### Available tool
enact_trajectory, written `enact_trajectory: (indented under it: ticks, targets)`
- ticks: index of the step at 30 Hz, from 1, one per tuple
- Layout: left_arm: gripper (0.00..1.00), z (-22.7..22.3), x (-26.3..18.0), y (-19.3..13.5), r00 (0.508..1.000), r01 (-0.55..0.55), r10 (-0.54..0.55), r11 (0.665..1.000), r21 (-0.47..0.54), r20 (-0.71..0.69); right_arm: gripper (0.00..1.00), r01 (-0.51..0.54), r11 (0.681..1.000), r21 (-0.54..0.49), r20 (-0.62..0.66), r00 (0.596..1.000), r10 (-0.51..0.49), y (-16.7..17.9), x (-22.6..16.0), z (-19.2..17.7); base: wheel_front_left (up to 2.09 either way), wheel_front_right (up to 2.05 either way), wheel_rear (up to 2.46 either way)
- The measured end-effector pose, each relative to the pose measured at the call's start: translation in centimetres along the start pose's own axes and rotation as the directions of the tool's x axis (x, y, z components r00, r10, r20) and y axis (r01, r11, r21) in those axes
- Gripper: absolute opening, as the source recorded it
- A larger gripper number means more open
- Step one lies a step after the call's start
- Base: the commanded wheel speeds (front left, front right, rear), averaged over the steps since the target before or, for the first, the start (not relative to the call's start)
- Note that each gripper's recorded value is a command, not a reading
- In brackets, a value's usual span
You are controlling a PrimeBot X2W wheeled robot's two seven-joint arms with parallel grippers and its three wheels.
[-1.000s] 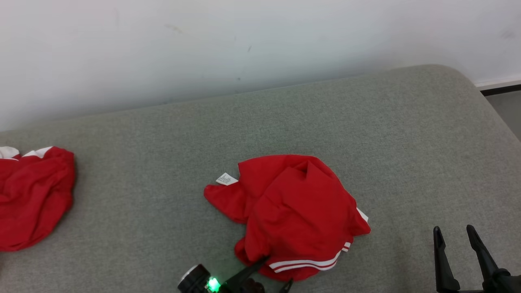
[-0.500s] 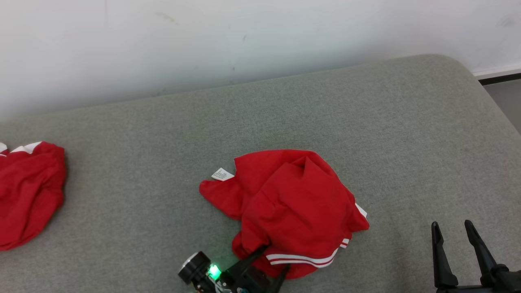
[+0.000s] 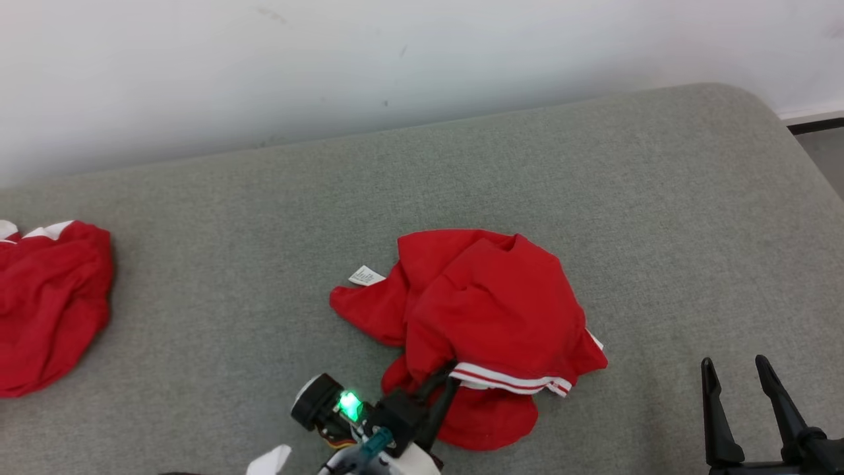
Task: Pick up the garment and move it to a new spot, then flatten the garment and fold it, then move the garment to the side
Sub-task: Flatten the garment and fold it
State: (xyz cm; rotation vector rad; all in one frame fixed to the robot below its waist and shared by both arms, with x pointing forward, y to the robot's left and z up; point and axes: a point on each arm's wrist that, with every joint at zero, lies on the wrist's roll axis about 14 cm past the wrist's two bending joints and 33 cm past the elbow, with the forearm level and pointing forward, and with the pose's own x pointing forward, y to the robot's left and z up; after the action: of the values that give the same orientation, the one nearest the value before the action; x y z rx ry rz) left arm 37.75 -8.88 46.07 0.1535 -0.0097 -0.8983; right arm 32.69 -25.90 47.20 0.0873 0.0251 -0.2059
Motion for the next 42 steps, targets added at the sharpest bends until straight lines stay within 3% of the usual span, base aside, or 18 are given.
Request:
enact_trajectory:
  ticks: [6,18,34,42]
  targets:
    - [0.00,5.7,-0.3,2.6,0.982,-0.080,0.094,0.993,-0.086,0.164,1.00,-0.029,1.000,0.004,0.001,1.000,0.029,0.8,-0.2,-0.1,0.00,0.00,0.00]
    - [0.00,15.8,-2.8,6.1,0.897,-0.181,0.188,0.982,-0.056,0.399,1.00,-0.110,0.994,0.016,0.047,0.993,0.109,3.3,-0.9,1.1,0.00,0.00,0.00]
    - [0.00,25.7,-4.2,4.3,0.850,-0.076,0.061,0.997,0.007,0.523,1.00,-0.154,0.987,0.037,0.067,0.986,0.151,4.7,-1.0,1.6,0.00,0.00,0.00]
    - [0.00,30.7,-4.8,4.2,0.799,-0.069,0.017,0.996,0.064,0.602,1.00,-0.157,0.987,0.043,0.065,0.986,0.154,4.8,-1.1,1.5,0.00,0.00,0.00]
